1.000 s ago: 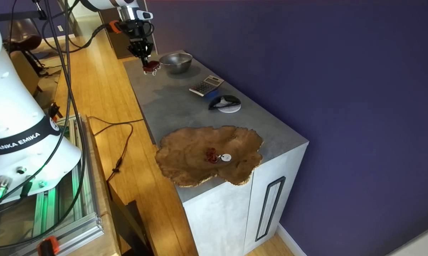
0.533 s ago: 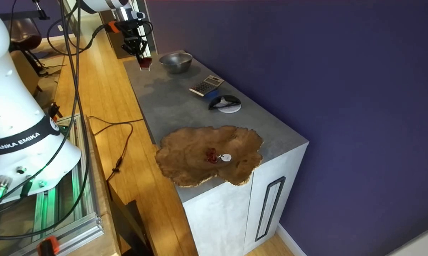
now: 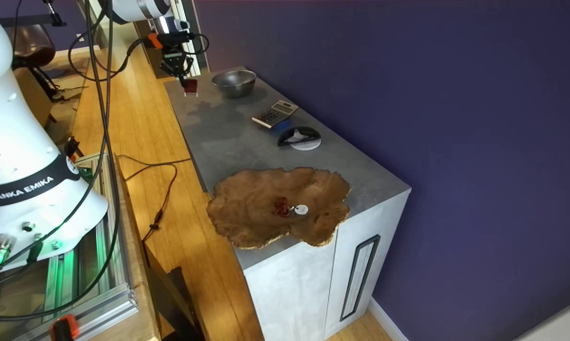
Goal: Remove the wagon from the brown bowl
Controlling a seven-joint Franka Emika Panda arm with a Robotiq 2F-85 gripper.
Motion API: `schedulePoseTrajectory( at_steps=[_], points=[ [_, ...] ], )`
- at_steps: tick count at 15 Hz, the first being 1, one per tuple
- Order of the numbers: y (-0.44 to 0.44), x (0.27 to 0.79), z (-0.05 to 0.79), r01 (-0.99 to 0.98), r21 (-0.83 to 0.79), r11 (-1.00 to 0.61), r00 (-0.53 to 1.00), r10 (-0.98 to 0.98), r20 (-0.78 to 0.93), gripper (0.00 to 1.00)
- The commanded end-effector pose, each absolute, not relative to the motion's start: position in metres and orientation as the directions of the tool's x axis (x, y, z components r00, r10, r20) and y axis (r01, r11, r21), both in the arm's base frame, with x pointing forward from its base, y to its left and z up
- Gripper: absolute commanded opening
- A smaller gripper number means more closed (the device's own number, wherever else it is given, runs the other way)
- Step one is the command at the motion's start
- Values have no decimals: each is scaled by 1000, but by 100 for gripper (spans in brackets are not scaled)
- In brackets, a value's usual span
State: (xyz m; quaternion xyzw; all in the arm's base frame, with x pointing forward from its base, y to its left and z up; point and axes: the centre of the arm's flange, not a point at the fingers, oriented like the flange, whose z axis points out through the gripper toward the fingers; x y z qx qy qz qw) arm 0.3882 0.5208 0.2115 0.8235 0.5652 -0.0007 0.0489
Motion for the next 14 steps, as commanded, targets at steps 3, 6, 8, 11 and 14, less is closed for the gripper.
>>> schedulePoseTrajectory(
  at_steps=[3, 6, 8, 11, 14],
  points=[
    [562, 378, 178, 989, 17, -149, 149, 986, -79, 1],
    [574, 374, 168, 996, 31, -83, 85, 993, -84, 1],
    [580, 375, 163, 997, 34, -68, 70, 993, -93, 1],
    [584, 377, 161, 998, 31, -53, 56, 993, -104, 1],
    [577, 379, 171, 995, 52, -83, 88, 990, -106, 36]
  ],
)
